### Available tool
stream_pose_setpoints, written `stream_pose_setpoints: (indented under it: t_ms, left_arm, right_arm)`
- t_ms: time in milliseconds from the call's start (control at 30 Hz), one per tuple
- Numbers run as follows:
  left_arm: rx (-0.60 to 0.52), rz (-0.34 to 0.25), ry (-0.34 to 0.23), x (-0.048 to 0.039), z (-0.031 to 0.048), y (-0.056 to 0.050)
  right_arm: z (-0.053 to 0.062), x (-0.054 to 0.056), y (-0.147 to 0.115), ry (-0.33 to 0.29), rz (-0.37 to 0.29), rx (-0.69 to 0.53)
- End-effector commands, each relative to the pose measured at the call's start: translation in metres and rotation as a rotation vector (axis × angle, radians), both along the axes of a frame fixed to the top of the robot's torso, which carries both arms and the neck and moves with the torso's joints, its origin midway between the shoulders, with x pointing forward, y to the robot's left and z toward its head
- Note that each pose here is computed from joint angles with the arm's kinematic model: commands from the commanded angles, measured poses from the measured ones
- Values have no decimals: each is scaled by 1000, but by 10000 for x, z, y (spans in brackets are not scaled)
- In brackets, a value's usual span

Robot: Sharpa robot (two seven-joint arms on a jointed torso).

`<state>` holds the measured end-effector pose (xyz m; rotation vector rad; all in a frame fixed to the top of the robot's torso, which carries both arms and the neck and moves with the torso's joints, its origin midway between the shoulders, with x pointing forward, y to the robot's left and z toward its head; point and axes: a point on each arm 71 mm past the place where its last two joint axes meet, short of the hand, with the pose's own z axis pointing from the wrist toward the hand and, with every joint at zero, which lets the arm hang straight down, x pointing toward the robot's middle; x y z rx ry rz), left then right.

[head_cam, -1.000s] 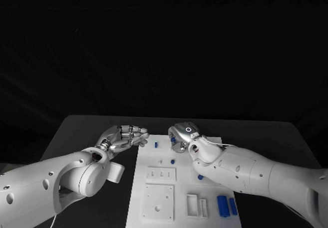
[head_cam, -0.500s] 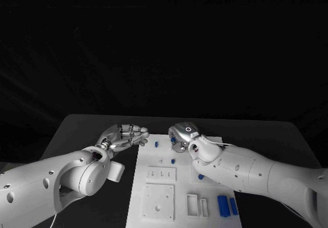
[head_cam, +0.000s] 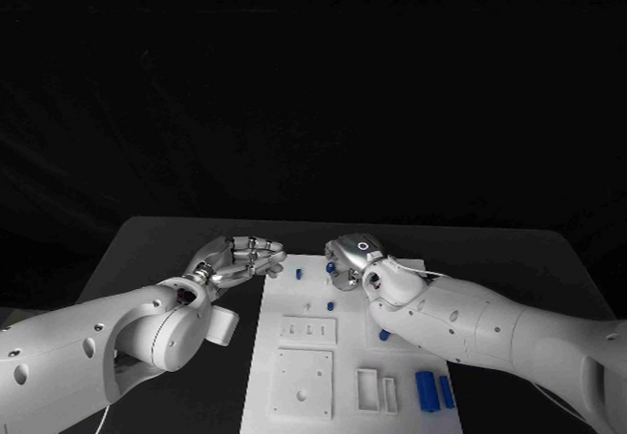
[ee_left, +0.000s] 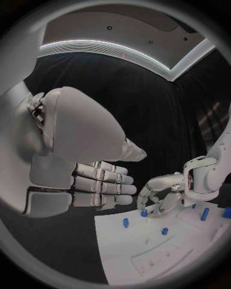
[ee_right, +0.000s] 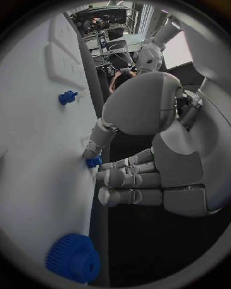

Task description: Assemble the parts on the task board

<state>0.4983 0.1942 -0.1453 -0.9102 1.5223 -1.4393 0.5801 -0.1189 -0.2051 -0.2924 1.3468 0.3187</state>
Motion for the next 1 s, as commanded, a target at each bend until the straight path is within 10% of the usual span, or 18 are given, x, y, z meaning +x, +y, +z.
stream_pose_setpoints:
  t_ms: [33, 567, 1000]
  left_arm:
    - [-5, -22, -5, -1, 16, -25]
    - [-2, 1, -16, 4, 51, 98]
    - [3, 16, -19, 45, 44, 168]
  right_arm:
    - [3, -10, 16, 11, 12, 13]
    - [431, -127, -372, -4, 35, 125]
    - [418, -116, -926, 185, -23, 131]
